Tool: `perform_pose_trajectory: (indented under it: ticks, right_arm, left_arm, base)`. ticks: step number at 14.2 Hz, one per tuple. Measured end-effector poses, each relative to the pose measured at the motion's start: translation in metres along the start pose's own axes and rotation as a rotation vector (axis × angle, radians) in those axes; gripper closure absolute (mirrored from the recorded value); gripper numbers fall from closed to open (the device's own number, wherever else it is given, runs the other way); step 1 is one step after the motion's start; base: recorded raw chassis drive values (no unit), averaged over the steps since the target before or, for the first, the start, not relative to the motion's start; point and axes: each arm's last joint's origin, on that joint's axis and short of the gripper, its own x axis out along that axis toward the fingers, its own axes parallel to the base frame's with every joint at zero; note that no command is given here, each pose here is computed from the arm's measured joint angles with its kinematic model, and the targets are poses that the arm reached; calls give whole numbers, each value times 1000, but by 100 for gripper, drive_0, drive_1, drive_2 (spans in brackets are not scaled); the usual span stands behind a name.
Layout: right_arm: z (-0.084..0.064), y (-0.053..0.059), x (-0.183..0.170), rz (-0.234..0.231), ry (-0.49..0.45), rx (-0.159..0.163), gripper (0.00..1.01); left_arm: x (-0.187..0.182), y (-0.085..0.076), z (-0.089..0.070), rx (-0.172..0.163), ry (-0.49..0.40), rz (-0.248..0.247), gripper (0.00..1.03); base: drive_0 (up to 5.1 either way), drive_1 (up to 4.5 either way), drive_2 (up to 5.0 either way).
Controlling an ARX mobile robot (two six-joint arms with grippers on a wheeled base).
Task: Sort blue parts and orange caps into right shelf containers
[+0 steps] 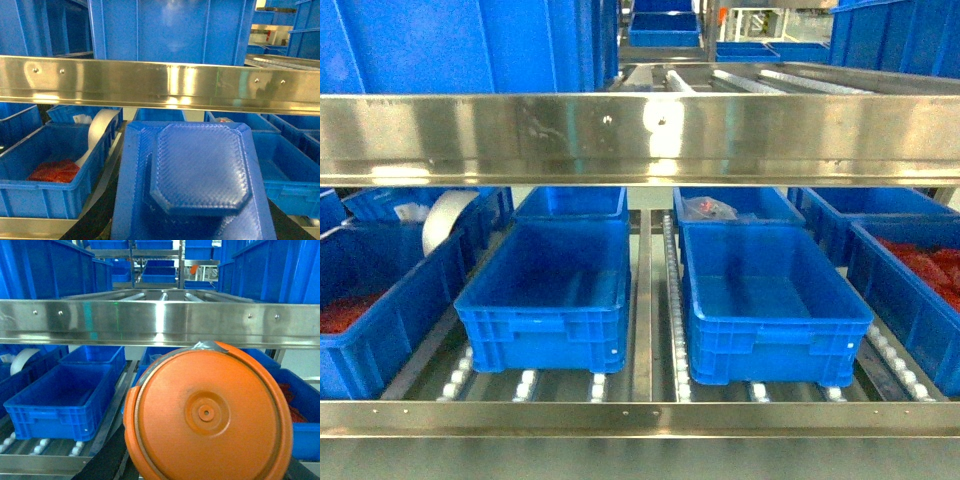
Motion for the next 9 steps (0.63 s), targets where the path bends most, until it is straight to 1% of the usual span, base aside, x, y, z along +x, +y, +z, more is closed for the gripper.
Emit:
perform_pose_trajectory:
  ticks: [9]
  right_arm:
    - [0,0,0,-1,1,0,57]
  left_arm:
    - [0,0,0,0,1,1,61]
  base:
    - [0,0,0]
